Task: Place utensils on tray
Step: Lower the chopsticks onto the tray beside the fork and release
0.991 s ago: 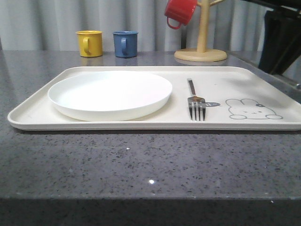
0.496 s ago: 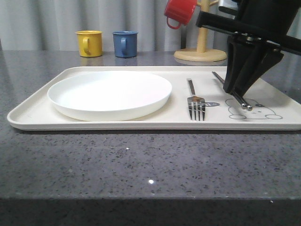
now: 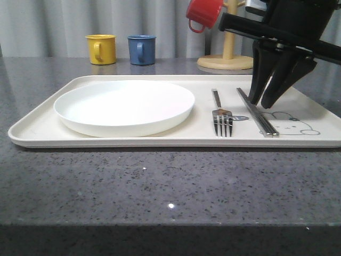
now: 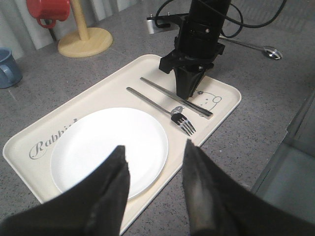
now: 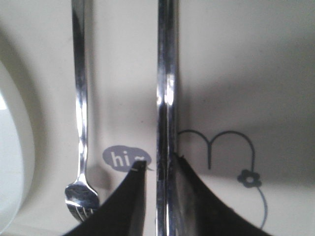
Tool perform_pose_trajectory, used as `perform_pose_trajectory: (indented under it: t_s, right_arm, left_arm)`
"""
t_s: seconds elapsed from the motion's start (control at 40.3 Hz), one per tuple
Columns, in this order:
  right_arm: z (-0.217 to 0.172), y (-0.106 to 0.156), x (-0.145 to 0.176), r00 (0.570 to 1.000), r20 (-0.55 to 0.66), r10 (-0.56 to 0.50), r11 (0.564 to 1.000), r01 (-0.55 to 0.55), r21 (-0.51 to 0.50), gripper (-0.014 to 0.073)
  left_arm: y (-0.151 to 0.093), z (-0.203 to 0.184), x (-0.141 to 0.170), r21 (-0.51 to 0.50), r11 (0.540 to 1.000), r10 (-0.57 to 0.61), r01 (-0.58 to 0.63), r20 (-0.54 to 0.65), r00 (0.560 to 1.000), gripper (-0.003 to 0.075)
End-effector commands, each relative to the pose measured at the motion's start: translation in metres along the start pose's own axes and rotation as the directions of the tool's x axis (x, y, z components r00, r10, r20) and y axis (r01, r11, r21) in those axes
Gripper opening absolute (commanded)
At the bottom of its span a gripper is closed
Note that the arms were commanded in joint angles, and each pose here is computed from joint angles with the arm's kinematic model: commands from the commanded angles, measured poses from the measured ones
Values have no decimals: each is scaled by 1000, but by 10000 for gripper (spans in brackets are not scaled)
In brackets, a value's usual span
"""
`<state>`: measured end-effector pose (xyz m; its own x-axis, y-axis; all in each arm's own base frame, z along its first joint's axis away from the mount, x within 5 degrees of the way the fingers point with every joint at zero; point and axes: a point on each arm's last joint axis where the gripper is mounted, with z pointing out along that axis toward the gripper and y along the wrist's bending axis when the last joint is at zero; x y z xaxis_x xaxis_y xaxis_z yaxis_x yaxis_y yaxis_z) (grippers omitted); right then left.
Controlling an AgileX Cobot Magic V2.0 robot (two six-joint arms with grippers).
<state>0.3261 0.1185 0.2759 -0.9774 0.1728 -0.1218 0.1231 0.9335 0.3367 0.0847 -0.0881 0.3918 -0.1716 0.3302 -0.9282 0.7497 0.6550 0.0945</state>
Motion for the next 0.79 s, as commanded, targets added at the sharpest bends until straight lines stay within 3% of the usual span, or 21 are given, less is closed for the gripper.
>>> perform_pose_trajectory:
  t_s: [0.0,0.173,0.297,0.421,0.57,0.669,0.768]
  right_arm:
    - [-22,8,-2,996,84,-18,999,22,-43,176]
    - [-26,7,-2,993,114,-43,998,47,-35,176]
    - [-45,9,3,974,176,-142,988,150,-30,176]
    - [-78,2,14,937,260,-232,973,226,52,175]
    - [-118,-23,31,913,295,-282,950,223,220,175]
    - [-136,-50,37,931,269,-248,934,156,322,175]
    - [-143,-75,36,951,238,-197,927,102,361,175]
  left_arm:
    - [0,-5,-14,-2,1000,-9,10,110,994,260]
    - [0,-5,-14,-2,1000,-9,10,110,994,260]
    - [0,-5,-14,-2,1000,-9,10,110,994,260]
    - [0,-5,-14,-2,1000,-9,10,110,994,260]
    - [0,-5,-14,-2,1000,-9,10,110,994,260]
    - [0,-5,-14,-2,1000,-9,10,110,994,260]
    - [0,-5,-14,-2,1000,-9,10,110,994,260]
